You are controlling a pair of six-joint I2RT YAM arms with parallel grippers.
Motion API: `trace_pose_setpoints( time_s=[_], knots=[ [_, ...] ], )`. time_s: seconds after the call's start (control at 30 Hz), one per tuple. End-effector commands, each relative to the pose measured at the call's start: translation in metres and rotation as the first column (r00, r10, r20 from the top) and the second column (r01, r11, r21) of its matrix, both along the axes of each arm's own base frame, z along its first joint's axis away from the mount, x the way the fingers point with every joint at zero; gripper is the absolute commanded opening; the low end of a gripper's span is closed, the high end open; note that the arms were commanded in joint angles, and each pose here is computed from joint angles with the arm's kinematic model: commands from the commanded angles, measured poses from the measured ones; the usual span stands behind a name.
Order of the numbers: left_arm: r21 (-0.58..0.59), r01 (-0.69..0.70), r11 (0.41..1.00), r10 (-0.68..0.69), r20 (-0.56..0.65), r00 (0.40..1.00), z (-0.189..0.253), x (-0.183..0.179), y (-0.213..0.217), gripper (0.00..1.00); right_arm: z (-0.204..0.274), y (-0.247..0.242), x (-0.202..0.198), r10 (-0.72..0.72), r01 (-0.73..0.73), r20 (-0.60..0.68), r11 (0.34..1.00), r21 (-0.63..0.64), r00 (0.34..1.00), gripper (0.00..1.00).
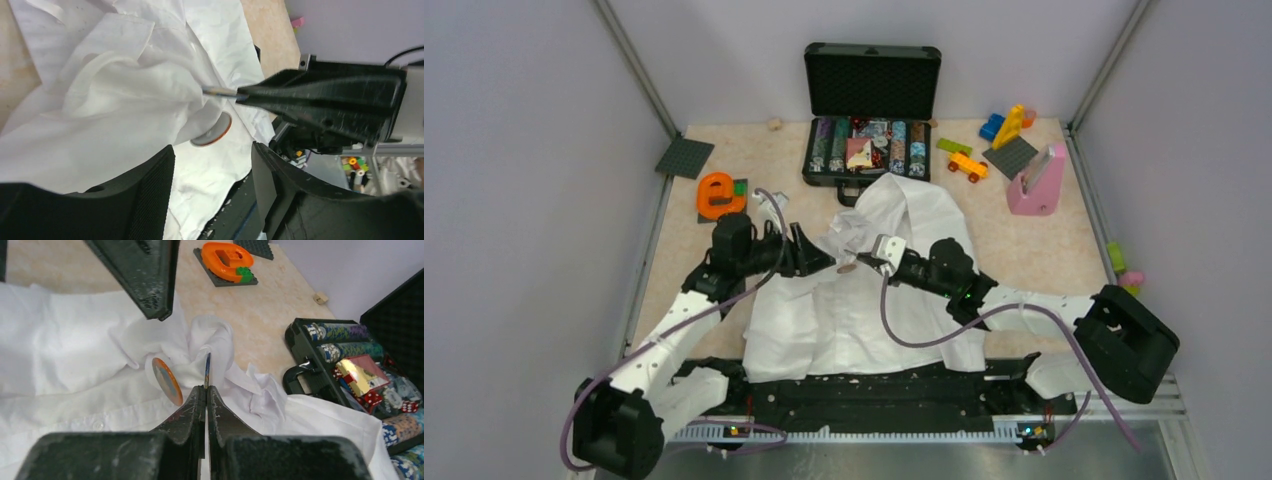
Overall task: Remove the brooch from the garment
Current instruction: Remove the brooch from the clothes.
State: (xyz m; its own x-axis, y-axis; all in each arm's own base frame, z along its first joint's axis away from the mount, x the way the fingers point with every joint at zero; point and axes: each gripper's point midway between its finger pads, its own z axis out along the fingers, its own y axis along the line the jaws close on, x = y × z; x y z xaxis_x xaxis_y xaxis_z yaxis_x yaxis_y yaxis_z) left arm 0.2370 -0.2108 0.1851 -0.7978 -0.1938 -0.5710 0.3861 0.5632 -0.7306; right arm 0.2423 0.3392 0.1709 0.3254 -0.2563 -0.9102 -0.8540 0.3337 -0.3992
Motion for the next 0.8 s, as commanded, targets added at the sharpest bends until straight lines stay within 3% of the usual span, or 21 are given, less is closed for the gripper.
trace_pose_setpoints(
  time_s=[0.0, 0.07, 0.13, 0.23, 0.37, 0.47, 0.57, 0.63, 0.77],
  knots=[
    [-0.067, -0.037, 0.997, 0.055, 0.3, 0.952, 0.032, 0.012, 0.004, 0.62, 0.062, -0.007, 0.001, 0.061, -0.038, -0.078, 0.964, 0.263, 0.995, 0.0],
    [-0.108, -0.015, 0.994, 0.056, 0.388, 0.92, 0.042, 0.008, 0.003, 0.66, 0.073, -0.006, 0.005, 0.101, -0.048, -0.172, 0.957, 0.287, 0.98, 0.0],
    [-0.099, -0.035, 0.994, 0.076, 0.449, 0.89, 0.046, 0.011, 0.005, 0.71, 0.068, -0.004, 0.006, 0.099, -0.041, -0.259, 0.975, 0.22, 0.961, 0.0],
    [-0.077, -0.109, 0.991, 0.133, 0.477, 0.869, 0.046, 0.023, 0.012, 0.78, 0.069, -0.005, 0.012, 0.046, 0.021, -0.362, 0.984, 0.179, 0.931, 0.0],
    [-0.098, -0.074, 0.992, 0.115, 0.521, 0.846, 0.048, 0.028, 0.0, 0.84, 0.072, -0.009, 0.015, 0.046, 0.064, -0.515, 0.979, 0.193, 0.856, 0.0],
    [-0.073, -0.113, 0.991, 0.134, 0.536, 0.834, 0.043, 0.038, -0.003, 0.87, 0.08, -0.015, 0.014, 0.073, 0.078, -0.552, 0.966, 0.246, 0.831, 0.0],
    [-0.08, -0.048, 0.996, 0.087, 0.615, 0.784, 0.048, 0.029, -0.013, 0.89, 0.086, -0.018, 0.014, 0.084, 0.103, -0.583, 0.954, 0.28, 0.808, 0.0],
    [-0.038, -0.023, 0.999, 0.043, 0.661, 0.749, 0.045, 0.023, -0.018, 0.9, 0.082, -0.018, 0.013, 0.074, 0.119, -0.649, 0.961, 0.249, 0.757, 0.0],
    [0.026, 0.003, 1.0, -0.02, 0.684, 0.729, 0.036, 0.022, -0.027, 0.91, 0.087, -0.015, 0.009, 0.084, 0.097, -0.686, 0.97, 0.221, 0.723, 0.0]
  ],
)
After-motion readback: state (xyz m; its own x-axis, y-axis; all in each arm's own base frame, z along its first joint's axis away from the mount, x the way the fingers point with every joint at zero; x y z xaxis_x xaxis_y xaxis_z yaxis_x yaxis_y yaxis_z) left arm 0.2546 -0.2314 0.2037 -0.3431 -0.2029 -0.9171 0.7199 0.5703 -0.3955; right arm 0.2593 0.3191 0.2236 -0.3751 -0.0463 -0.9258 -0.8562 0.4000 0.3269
